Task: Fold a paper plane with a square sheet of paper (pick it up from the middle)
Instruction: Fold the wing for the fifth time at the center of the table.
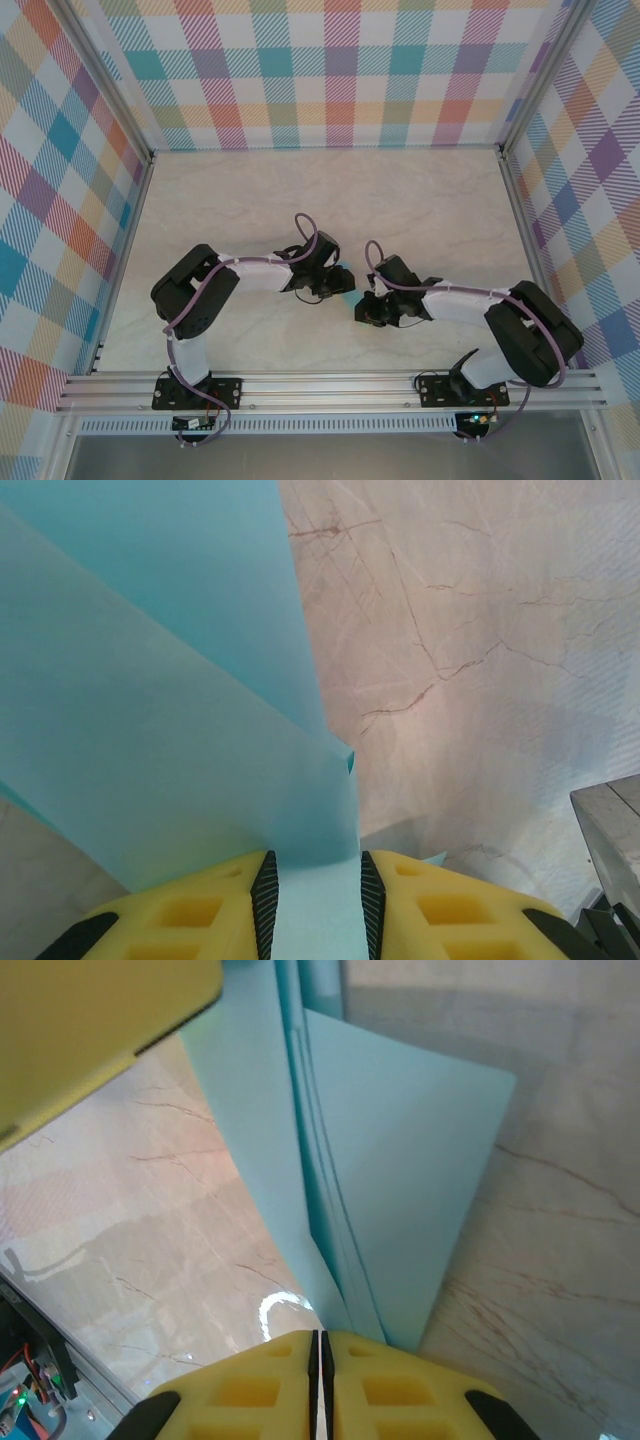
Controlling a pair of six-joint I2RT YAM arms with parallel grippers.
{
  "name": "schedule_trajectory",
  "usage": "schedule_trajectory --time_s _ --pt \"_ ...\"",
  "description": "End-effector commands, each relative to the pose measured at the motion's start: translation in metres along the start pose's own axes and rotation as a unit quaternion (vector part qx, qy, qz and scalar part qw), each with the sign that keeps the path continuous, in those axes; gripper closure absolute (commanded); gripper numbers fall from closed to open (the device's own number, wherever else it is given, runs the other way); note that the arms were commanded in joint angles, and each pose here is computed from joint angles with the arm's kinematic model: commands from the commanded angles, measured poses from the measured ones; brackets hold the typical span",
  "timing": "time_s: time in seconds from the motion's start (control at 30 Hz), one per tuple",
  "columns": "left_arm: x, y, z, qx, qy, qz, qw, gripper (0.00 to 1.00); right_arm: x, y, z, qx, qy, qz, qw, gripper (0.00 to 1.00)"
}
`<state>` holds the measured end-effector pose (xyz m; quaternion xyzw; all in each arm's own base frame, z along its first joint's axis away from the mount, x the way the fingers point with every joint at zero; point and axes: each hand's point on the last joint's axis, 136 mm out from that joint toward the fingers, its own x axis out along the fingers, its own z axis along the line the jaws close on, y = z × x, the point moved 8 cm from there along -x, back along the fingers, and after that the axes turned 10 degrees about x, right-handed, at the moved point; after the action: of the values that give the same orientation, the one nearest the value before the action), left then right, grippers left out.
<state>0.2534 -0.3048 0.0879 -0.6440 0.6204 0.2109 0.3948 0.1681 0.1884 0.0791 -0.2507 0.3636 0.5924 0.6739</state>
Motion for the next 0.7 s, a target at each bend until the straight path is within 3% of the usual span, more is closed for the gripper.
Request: schedule_trajectory --time_s 0.0,0.33,0.4,0.57,0.67 --pt "0.008 0.007 0.006 0.005 -0.022 0.019 1.0 0.69 0.001 0.012 -0.025 0.036 0.049 0.014 0.998 0.87" --pt "0.009 0.006 0.005 0.004 -0.019 0.021 1.0 0.69 -0.017 0.019 -0.03 0.043 0.069 -0.011 0.997 0.85" --pt "0.009 0.005 0.003 0.005 -0.014 0.02 1.0 0.69 -0.024 0.016 -0.022 0.027 0.054 -0.026 0.998 0.81" --pt "0.008 0.004 0.001 0.006 -0.008 0.021 1.0 0.69 -0.036 0.0 0.0 -0.01 0.054 -0.076 0.996 0.59" --pt "0.007 0.004 0.0 0.006 -0.009 0.02 1.0 0.69 -0.037 -0.01 0.011 -0.031 0.058 -0.087 0.994 0.54"
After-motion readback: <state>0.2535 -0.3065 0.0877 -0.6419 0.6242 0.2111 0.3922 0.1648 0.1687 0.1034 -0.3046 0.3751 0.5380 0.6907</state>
